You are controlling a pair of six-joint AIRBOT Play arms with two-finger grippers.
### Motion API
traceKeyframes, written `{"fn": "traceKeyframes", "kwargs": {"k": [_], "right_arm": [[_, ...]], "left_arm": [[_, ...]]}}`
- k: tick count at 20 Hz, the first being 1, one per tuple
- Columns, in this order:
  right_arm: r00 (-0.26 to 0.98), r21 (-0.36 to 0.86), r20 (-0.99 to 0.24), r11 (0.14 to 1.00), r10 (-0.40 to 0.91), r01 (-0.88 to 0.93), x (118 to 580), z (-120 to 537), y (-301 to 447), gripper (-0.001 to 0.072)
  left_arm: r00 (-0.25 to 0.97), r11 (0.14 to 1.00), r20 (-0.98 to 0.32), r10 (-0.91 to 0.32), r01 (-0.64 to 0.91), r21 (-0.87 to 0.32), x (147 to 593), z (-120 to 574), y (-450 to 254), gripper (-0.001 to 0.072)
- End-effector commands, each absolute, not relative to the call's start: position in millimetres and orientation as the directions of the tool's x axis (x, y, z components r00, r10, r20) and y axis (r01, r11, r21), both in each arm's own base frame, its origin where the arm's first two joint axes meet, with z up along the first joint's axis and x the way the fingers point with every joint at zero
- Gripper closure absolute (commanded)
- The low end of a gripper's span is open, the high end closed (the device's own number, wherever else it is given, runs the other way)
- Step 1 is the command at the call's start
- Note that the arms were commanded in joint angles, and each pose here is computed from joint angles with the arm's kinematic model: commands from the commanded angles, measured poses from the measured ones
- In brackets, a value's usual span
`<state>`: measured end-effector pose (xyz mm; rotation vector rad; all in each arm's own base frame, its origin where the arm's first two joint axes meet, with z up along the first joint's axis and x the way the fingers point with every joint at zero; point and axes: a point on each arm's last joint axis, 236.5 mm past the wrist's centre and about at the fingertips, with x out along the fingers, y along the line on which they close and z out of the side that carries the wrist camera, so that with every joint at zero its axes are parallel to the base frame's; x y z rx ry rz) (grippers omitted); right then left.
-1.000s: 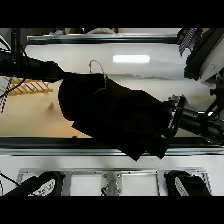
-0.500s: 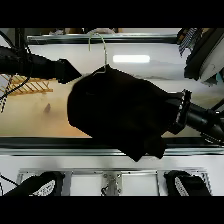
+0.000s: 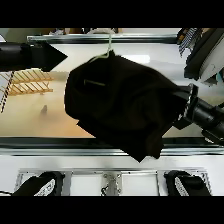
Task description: Fold the clothes and pants, and hang the long-sleeved shirts on hangers.
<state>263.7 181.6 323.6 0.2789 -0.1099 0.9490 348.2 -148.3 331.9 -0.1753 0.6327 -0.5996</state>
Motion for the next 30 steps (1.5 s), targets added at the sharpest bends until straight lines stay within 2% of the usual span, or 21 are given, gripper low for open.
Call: {"fn": "traceKeyframes", "kwargs": {"k": [1, 2, 3, 6, 9, 12, 16, 22, 26, 30], "right_arm": [[0.720, 0.093, 0.259, 0.725, 0.644, -0.682, 294.9, 343.1, 148.0, 0.0692], [0.762, 0.047, 0.257, 0.779, 0.595, -0.625, 303.7, 347.1, 136.4, 0.0693], [0.805, -0.005, 0.256, 0.834, 0.534, -0.552, 312.8, 352.1, 122.1, 0.0692], [0.904, -0.090, 0.288, 0.949, 0.315, -0.302, 332.4, 372.8, 68.4, 0.0693], [0.943, -0.140, 0.330, 0.990, 0.053, -0.006, 337.1, 391.8, -0.9, 0.0692], [0.911, -0.180, 0.369, 0.948, -0.184, 0.264, 322.3, 411.3, -65.1, 0.0692], [0.800, -0.202, 0.408, 0.811, -0.440, 0.549, 287.5, 435.4, -135.4, 0.0693], [0.698, -0.225, 0.409, 0.676, -0.588, 0.701, 269.7, 446.8, -194.4, 0.0692], [0.669, -0.269, 0.437, 0.622, -0.601, 0.735, 277.5, 470.8, -209.7, 0.0692], [0.646, -0.262, 0.474, 0.605, -0.598, 0.752, 284.0, 499.7, -217.1, 0.0693]], "left_arm": [[0.698, 0.842, -0.471, -0.539, 0.428, -0.328, 346.8, 345.5, -129.4, 0.0313], [0.700, 0.843, -0.469, -0.538, 0.429, -0.325, 346.0, 346.5, -129.1, 0.0583], [0.700, 0.842, -0.468, -0.540, 0.431, -0.325, 345.8, 346.7, -129.5, 0.0688], [0.700, 0.842, -0.469, -0.539, 0.431, -0.325, 346.0, 346.5, -129.5, 0.0689], [0.700, 0.842, -0.469, -0.539, 0.431, -0.325, 346.0, 346.6, -129.4, 0.0689], [0.700, 0.842, -0.469, -0.539, 0.430, -0.325, 346.1, 346.3, -129.3, 0.0689], [0.700, 0.842, -0.469, -0.539, 0.431, -0.325, 345.9, 346.5, -129.4, 0.0689], [0.700, 0.842, -0.470, -0.539, 0.430, -0.325, 346.0, 346.3, -129.3, 0.0689], [0.700, 0.842, -0.470, -0.538, 0.430, -0.325, 346.0, 346.2, -129.3, 0.0689], [0.699, 0.842, -0.470, -0.539, 0.430, -0.325, 345.9, 346.1, -129.4, 0.0689]]}}
